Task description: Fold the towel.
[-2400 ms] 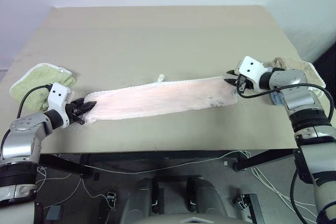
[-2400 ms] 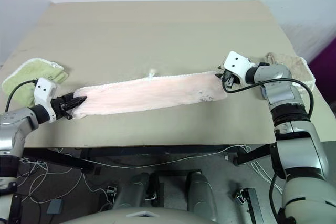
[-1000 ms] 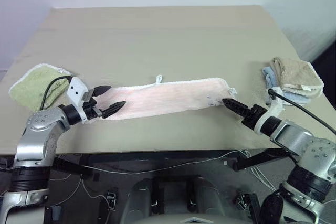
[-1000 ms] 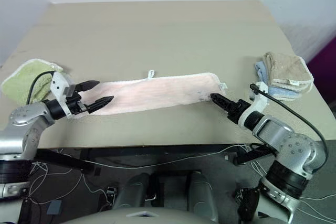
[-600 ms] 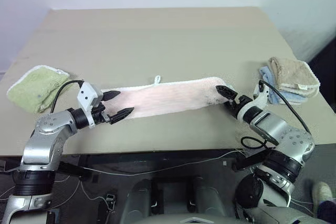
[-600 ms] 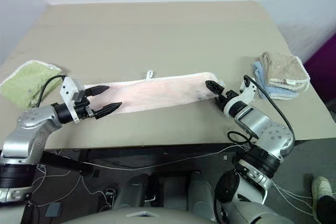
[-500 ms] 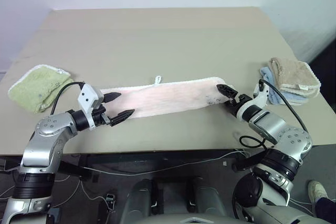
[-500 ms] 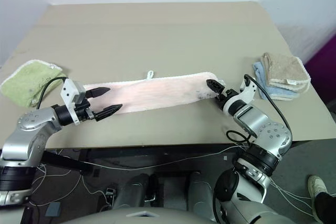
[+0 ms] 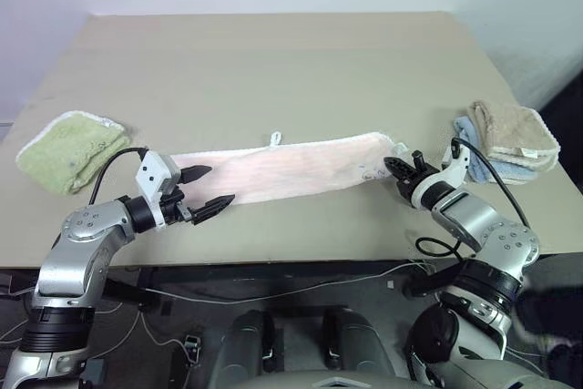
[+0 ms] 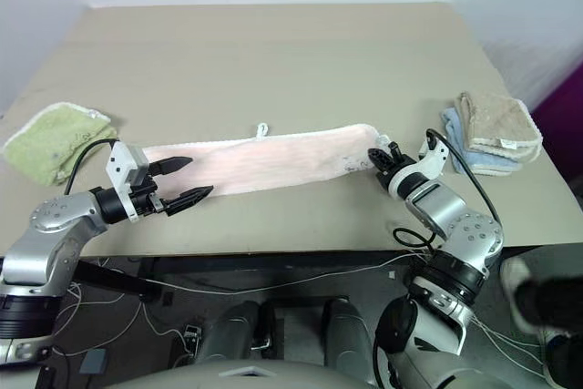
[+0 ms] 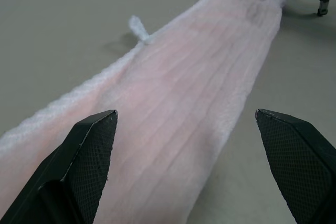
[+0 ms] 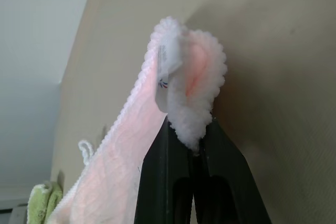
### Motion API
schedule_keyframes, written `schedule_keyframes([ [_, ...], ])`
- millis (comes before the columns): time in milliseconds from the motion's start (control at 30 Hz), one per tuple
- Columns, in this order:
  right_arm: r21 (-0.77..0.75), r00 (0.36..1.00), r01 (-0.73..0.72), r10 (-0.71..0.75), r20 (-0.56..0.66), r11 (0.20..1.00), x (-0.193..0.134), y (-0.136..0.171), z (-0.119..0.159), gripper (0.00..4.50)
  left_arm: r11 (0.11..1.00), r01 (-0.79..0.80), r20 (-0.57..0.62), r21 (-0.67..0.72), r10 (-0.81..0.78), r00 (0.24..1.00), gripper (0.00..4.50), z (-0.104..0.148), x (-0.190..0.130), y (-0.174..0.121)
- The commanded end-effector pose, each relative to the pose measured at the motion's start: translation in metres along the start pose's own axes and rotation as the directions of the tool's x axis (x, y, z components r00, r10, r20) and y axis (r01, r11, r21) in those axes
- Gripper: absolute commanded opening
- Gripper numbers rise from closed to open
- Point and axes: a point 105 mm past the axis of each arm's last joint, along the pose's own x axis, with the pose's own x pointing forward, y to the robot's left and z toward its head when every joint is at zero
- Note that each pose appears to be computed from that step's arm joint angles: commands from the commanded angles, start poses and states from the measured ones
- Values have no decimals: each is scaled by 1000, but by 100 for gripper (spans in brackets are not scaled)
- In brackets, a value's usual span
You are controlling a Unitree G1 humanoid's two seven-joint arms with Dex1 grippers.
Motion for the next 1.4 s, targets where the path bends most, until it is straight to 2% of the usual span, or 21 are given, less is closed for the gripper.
schedule_keyframes([
  [33,-24,996,-5,7,89,1000,-11,-2,29,5,999,7,31,33,-8,999,439,11,0,0],
  [100,-27,996,-7,10,93,1000,-12,-2,32,5,999,8,31,33,-9,999,439,11,0,0],
  [233,-195,987,-4,35,155,981,-26,12,77,5,999,10,34,33,-12,999,439,9,3,-1],
  [367,-310,989,-12,56,134,951,-24,23,80,5,999,12,36,34,-13,999,439,7,5,-2],
  [467,-564,994,-64,104,39,823,-19,53,63,5,999,16,37,34,-17,999,439,7,6,-5],
  [567,-715,987,-151,145,-70,682,-16,74,41,5,999,15,37,33,-16,999,439,7,6,-5],
  [633,-833,971,-237,149,-186,499,-9,91,12,5,999,15,40,30,-16,999,439,6,7,-6],
  [667,-856,965,-261,148,-218,446,-8,94,4,5,999,15,40,29,-16,999,439,6,7,-6],
  [733,-869,961,-276,148,-235,411,-7,95,0,5,999,15,41,29,-16,999,439,6,7,-6],
  [800,-897,936,-353,119,-332,266,3,98,-31,5,999,20,46,26,-21,999,439,6,10,-9],
  [900,-890,905,-426,87,-417,161,13,96,-65,5,999,23,51,24,-24,998,439,7,12,-11],
  [1033,-887,895,-446,76,-440,123,20,91,-78,5,1000,21,53,23,-22,998,439,7,11,-12],
  [1200,-865,874,-485,61,-482,129,23,83,-97,5,1000,9,47,11,-10,999,439,4,6,-15],
  [1300,-854,867,-498,72,-493,148,22,84,-100,66,1000,6,45,7,-7,999,439,3,6,-15],
  [1400,-848,863,-506,89,-498,161,20,87,-99,165,1000,10,45,-3,-10,999,439,2,6,-16],
])
